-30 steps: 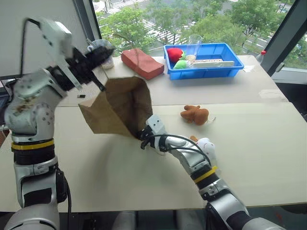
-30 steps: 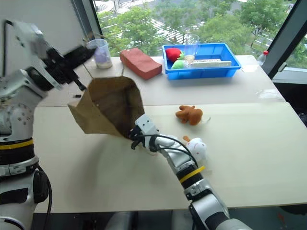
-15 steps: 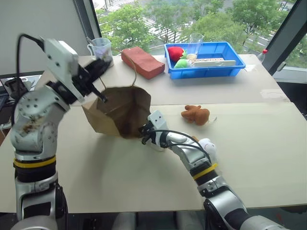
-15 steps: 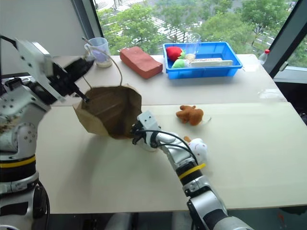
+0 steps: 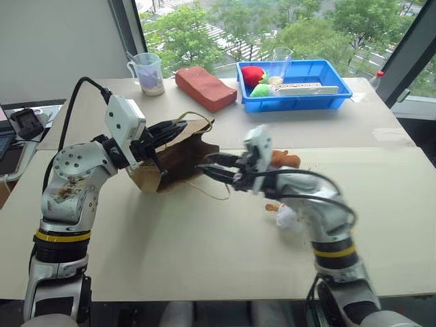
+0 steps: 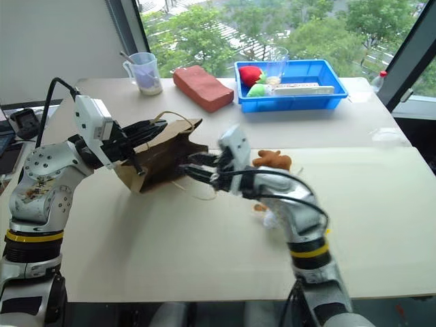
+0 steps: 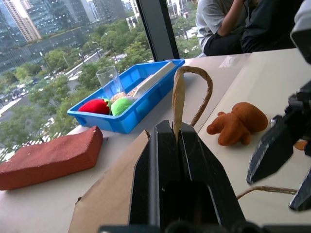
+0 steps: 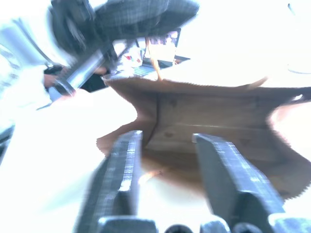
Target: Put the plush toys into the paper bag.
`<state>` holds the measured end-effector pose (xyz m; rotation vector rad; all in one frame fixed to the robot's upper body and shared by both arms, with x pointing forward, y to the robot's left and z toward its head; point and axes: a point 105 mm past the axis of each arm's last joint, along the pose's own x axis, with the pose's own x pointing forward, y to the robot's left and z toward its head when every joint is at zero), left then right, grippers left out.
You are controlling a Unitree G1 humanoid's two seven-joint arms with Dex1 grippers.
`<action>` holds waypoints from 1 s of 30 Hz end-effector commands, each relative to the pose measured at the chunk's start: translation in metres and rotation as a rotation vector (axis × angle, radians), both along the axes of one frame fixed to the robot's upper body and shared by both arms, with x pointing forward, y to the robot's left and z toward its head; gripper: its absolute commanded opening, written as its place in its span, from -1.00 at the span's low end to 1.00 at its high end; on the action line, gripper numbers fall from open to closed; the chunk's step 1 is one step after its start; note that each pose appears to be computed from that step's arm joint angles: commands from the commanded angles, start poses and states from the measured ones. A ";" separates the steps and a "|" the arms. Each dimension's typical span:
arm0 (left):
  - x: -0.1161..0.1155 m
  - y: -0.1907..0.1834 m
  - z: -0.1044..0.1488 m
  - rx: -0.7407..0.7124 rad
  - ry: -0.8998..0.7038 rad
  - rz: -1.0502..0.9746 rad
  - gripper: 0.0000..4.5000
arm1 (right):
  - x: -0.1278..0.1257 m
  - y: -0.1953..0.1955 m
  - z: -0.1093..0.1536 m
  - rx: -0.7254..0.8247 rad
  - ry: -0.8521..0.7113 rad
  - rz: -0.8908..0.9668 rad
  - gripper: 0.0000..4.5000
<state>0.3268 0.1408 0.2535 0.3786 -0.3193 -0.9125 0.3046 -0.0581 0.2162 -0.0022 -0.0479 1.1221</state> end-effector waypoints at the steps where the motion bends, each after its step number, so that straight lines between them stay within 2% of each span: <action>1: -0.009 -0.003 0.006 0.005 -0.022 -0.054 -1.00 | -0.016 -0.041 0.007 -0.054 0.024 -0.067 0.64; 3: -0.013 -0.005 0.005 0.010 -0.012 -0.079 -1.00 | -0.018 -0.060 -0.007 -0.147 0.037 -0.128 0.95; 4: -0.016 -0.006 0.004 0.020 -0.003 -0.098 -1.00 | -0.019 -0.074 -0.021 -0.214 0.055 -0.170 0.99; 8: -0.023 -0.007 0.003 0.055 0.015 -0.141 -1.00 | -0.024 -0.112 -0.065 -0.397 0.150 -0.272 0.99; 16: -0.024 -0.008 0.004 0.068 0.024 -0.149 -1.00 | -0.023 -0.140 -0.109 -0.537 0.203 -0.332 0.99; 19: -0.024 -0.008 0.004 0.069 0.023 -0.143 -1.00 | -0.023 -0.142 -0.114 -0.532 0.198 -0.322 0.64; 24: -0.024 -0.006 0.005 0.068 0.022 -0.130 -1.00 | -0.022 -0.144 -0.112 -0.515 0.182 -0.297 -0.13; 29: -0.023 -0.006 0.005 0.064 0.026 -0.129 -1.00 | -0.011 -0.093 -0.069 -0.280 0.127 -0.199 -0.85; 30: -0.023 -0.007 0.005 0.061 0.025 -0.130 -1.00 | -0.010 -0.080 -0.061 -0.256 0.105 -0.171 -0.85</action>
